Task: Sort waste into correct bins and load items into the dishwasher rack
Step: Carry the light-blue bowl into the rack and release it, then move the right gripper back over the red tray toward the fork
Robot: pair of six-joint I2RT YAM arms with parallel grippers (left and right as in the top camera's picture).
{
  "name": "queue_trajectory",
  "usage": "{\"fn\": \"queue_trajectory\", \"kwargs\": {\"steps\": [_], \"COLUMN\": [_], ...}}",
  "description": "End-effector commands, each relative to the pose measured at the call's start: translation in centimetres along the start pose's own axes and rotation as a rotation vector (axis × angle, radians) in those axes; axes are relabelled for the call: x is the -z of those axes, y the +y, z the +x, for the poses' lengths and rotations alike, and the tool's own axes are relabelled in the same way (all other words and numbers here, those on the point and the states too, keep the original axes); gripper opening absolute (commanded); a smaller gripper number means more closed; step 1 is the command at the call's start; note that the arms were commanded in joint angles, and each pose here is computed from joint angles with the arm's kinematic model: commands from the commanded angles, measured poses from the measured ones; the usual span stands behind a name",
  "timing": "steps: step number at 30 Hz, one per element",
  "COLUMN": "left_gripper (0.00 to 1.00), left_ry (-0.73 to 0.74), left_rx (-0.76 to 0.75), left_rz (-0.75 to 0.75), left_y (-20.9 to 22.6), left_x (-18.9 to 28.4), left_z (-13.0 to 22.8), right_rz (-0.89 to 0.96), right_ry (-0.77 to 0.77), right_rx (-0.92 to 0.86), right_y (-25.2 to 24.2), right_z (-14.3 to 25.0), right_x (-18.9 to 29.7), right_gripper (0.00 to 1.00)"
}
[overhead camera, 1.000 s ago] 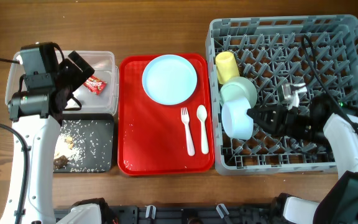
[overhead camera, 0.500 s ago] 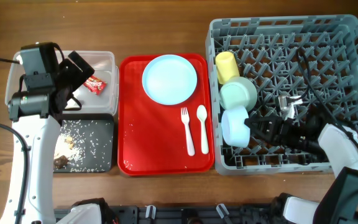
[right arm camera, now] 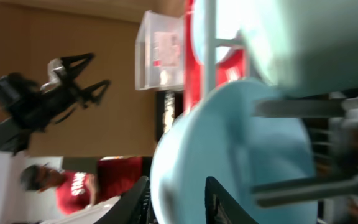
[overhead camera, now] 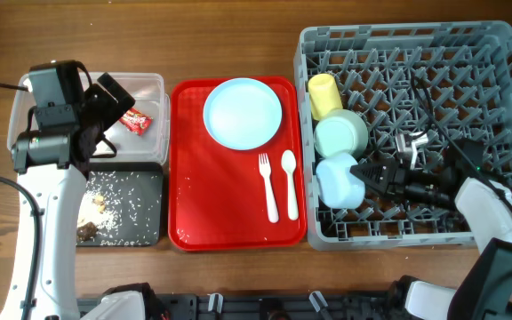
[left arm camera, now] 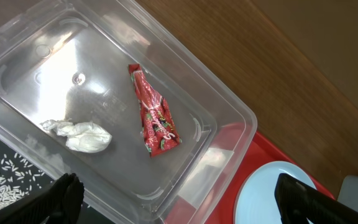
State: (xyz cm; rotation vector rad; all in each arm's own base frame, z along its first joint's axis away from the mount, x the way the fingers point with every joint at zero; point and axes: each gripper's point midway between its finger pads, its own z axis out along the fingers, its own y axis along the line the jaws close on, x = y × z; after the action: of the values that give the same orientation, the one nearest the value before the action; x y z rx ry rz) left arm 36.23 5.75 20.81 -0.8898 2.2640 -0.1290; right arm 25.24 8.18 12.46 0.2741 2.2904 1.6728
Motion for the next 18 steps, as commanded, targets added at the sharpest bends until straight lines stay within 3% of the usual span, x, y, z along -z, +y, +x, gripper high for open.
{"fn": "queue_trajectory", "kwargs": {"steps": [1,7,12,18], "left_gripper": [1.00,1.00,1.00,1.00], "left_ry": [-0.010,-0.010,-0.010,-0.010], "left_rx": [0.012,0.012,0.012,0.012], "left_rz": [0.006,0.006,0.006,0.006], "left_y": [-0.2,-0.2,-0.2,-0.2], "left_x": [0.2,0.2,0.2,0.2], "left_z": [-0.4,-0.4,-0.4,-0.4], "right_rz": [0.162,0.435,0.569,0.551], "right_ry": [-0.046,-0.167,-0.205,-0.098], "right_rx": [-0.010,-0.033,0.043,0.238], "right_y": [-1.9,-3.7,-0.9,4.2], "right_z": [-2.1,-6.1,-7.7,-5.0], "right_x": [1.4,5.3,7.4,4.8], "right_gripper": [0.31,0.33,0.32,0.04]}}
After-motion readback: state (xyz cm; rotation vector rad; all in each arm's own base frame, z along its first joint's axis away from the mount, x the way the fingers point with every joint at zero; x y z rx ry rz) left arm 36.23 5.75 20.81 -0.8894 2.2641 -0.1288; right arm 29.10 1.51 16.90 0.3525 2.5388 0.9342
